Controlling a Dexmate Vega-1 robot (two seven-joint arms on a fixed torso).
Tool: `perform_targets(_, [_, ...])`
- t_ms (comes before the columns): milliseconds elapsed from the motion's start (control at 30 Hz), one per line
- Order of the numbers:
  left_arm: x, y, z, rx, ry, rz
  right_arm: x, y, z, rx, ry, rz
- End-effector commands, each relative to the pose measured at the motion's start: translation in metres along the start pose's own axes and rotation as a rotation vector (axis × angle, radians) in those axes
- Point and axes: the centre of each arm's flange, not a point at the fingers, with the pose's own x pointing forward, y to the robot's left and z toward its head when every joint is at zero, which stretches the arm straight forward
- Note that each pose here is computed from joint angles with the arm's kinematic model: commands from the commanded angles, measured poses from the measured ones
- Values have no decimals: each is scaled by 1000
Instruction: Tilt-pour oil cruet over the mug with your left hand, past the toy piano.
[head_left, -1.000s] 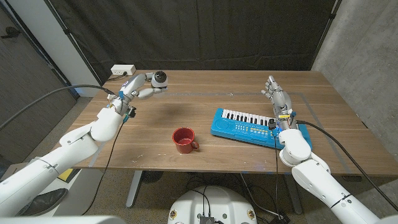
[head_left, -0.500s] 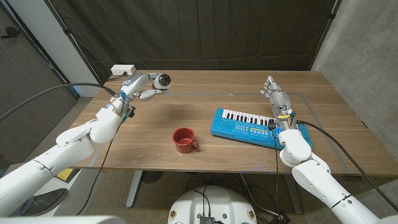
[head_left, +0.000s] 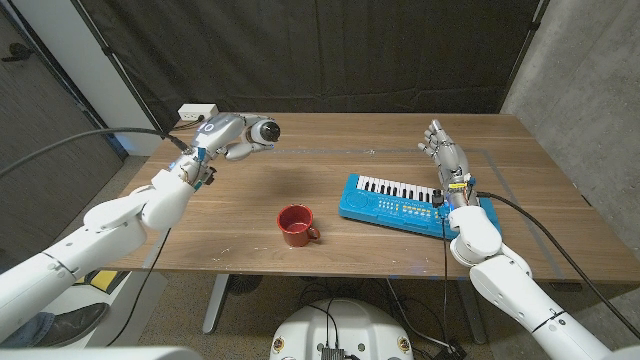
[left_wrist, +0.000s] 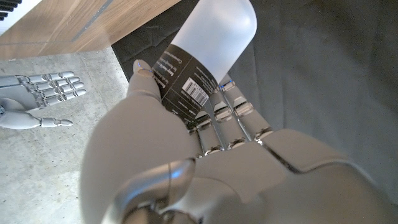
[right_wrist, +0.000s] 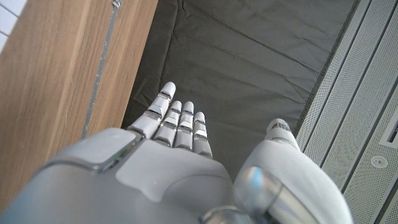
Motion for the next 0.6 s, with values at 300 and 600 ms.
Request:
perform_targets(300, [-9, 7, 21, 226, -100, -42, 4, -6, 0, 22, -22, -5])
perform_targets(600, [-16, -16, 29, 218, -126, -113, -2, -7, -2, 19, -9, -10])
